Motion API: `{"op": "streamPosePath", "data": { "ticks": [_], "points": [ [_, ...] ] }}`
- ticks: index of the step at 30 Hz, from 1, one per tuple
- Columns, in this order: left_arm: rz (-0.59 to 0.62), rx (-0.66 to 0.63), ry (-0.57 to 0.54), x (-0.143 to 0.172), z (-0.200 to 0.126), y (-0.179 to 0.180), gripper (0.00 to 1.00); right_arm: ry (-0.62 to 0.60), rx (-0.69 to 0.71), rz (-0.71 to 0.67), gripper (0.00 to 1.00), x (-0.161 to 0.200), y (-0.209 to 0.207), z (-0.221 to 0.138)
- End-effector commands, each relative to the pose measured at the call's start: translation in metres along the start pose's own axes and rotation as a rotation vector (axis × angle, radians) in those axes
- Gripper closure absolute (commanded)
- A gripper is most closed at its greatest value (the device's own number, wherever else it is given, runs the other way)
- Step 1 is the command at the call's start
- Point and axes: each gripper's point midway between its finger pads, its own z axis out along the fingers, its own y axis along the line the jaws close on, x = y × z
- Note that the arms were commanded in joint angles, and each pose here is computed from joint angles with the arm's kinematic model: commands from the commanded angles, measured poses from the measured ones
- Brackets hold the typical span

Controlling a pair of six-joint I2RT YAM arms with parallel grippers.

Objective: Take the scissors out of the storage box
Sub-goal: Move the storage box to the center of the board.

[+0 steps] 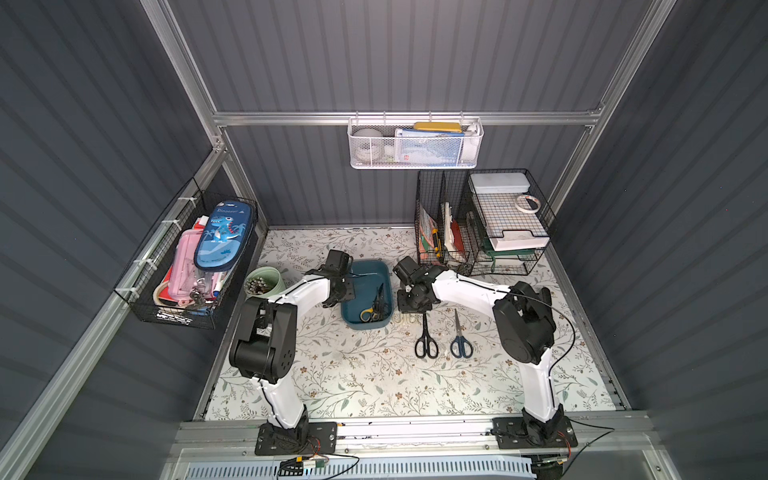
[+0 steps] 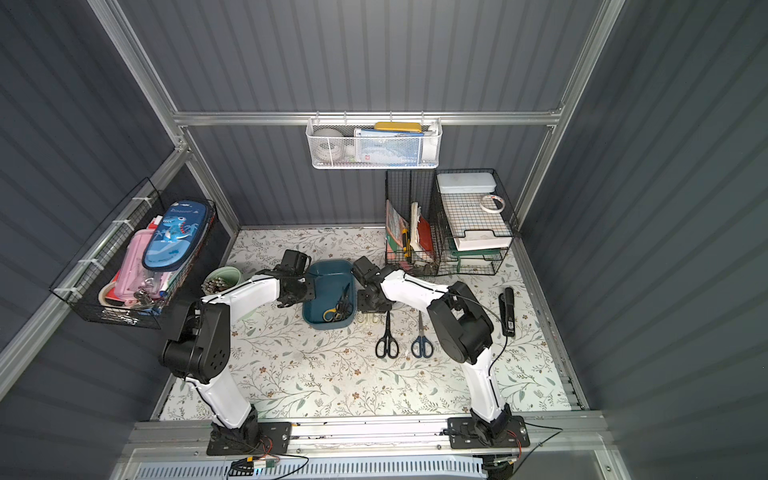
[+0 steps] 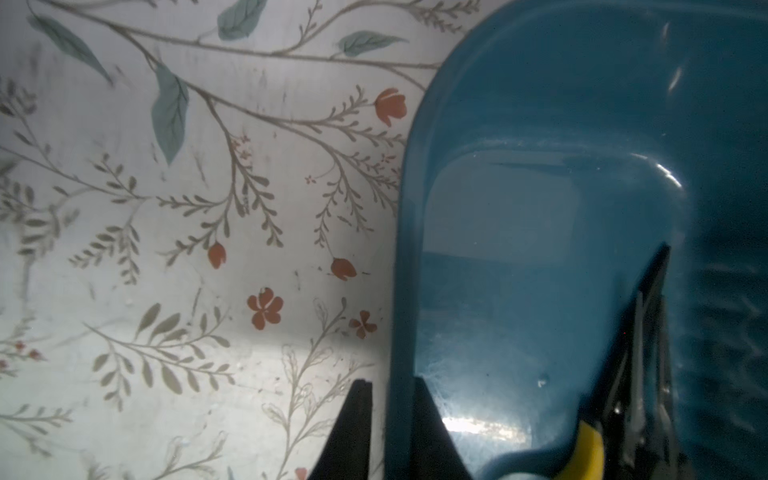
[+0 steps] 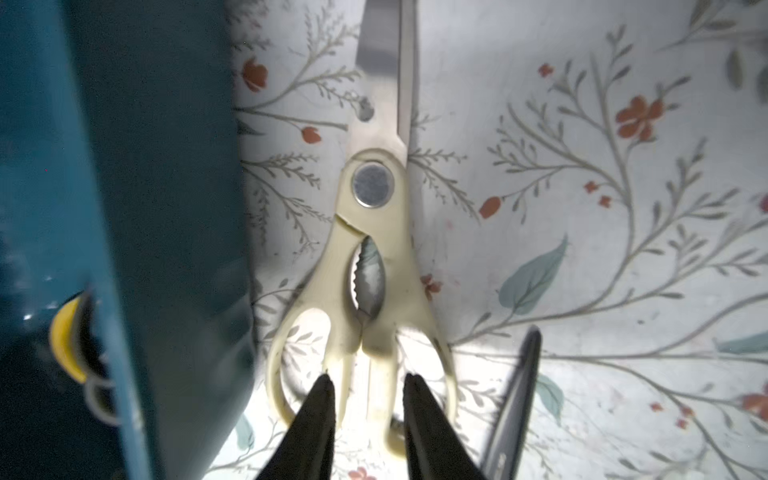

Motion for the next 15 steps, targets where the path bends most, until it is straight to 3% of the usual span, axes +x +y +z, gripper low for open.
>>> {"op": "streamPosePath", "data": {
  "ticks": [1, 6, 9, 15],
  "points": [
    [-0.047, 0.001, -0.022, -0.014, 0.006, 0.011, 0.88, -0.005, -0.014, -0.008, 0.93, 0.004, 0.006, -0.013],
    [-0.077, -0.031, -0.038, -0.035, 0.006, 0.036, 0.95, 0.009, -0.01, -0.023, 0.9, 0.014, 0.011, -0.011],
    [-0.065, -0.063, -0.039, -0.043, 0.006, 0.043, 0.95, -0.004, 0.033, -0.018, 0.82, 0.015, 0.001, -0.006],
    [-0.071, -0.025, -0.056, -0.053, 0.003, 0.036, 0.9, -0.061, 0.185, -0.078, 0.77, 0.006, -0.028, -0.009]
  ]
}}
